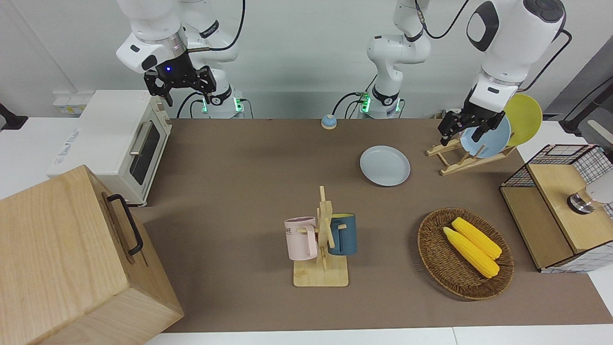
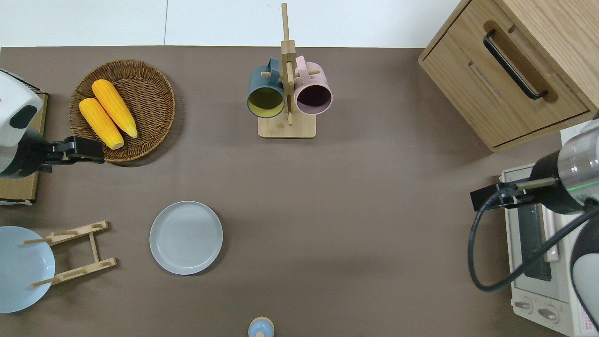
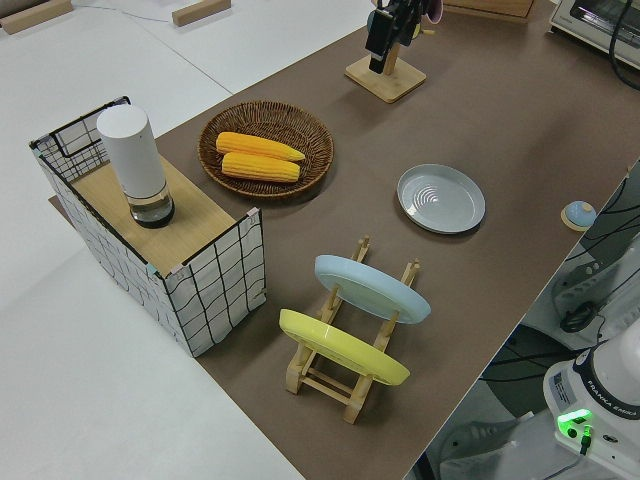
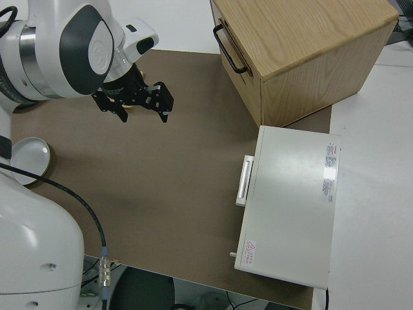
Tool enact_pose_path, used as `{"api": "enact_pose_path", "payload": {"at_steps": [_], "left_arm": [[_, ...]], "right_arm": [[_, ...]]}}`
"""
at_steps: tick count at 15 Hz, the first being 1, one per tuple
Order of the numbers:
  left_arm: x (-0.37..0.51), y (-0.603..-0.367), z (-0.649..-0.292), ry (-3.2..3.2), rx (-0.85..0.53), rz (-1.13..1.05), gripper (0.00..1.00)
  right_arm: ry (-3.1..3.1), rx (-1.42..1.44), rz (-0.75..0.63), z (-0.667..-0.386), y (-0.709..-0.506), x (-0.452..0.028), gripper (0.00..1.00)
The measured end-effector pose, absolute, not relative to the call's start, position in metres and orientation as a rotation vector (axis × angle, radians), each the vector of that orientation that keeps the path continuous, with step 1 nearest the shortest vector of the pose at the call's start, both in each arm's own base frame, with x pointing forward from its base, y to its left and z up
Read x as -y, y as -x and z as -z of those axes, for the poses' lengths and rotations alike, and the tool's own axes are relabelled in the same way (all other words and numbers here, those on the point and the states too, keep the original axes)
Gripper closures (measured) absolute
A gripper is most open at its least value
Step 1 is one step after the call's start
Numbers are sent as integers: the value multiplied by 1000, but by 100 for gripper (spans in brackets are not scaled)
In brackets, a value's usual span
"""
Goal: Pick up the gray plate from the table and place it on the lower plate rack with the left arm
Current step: 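Move the left gripper down to the edge of the gray plate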
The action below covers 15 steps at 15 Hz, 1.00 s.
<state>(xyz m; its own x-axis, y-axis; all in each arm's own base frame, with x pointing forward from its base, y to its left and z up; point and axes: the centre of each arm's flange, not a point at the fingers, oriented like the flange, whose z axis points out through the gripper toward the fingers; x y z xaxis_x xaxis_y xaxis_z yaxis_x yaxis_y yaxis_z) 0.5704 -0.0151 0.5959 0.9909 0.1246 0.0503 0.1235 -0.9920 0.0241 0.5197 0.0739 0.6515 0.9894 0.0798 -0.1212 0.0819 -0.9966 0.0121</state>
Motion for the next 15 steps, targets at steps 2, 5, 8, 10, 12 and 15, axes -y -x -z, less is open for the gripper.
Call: {"api": "enact_pose_path", "payload": {"at_steps": [2, 5, 8, 10, 12, 15], "left_arm": [[16, -569, -596, -3111, -226, -65, 0], [23, -569, -596, -3109, -244, -62, 0], [25, -569, -595, -3108, -250, -58, 0], [26, -568, -594, -3109, -249, -48, 0], [30, -568, -589, -3112, -238, -28, 0], [36, -567, -572, -3118, -223, 27, 0]], "right_arm": [[-3116, -127, 189, -652, -520, -74, 1], [-3116, -127, 189, -652, -520, -74, 1], [-3116, -127, 189, -652, -520, -74, 1], [-3116, -127, 189, -652, -520, -74, 1], [-3116, -127, 189, -652, -520, -74, 1], [-3116, -127, 189, -652, -520, -74, 1]]}}
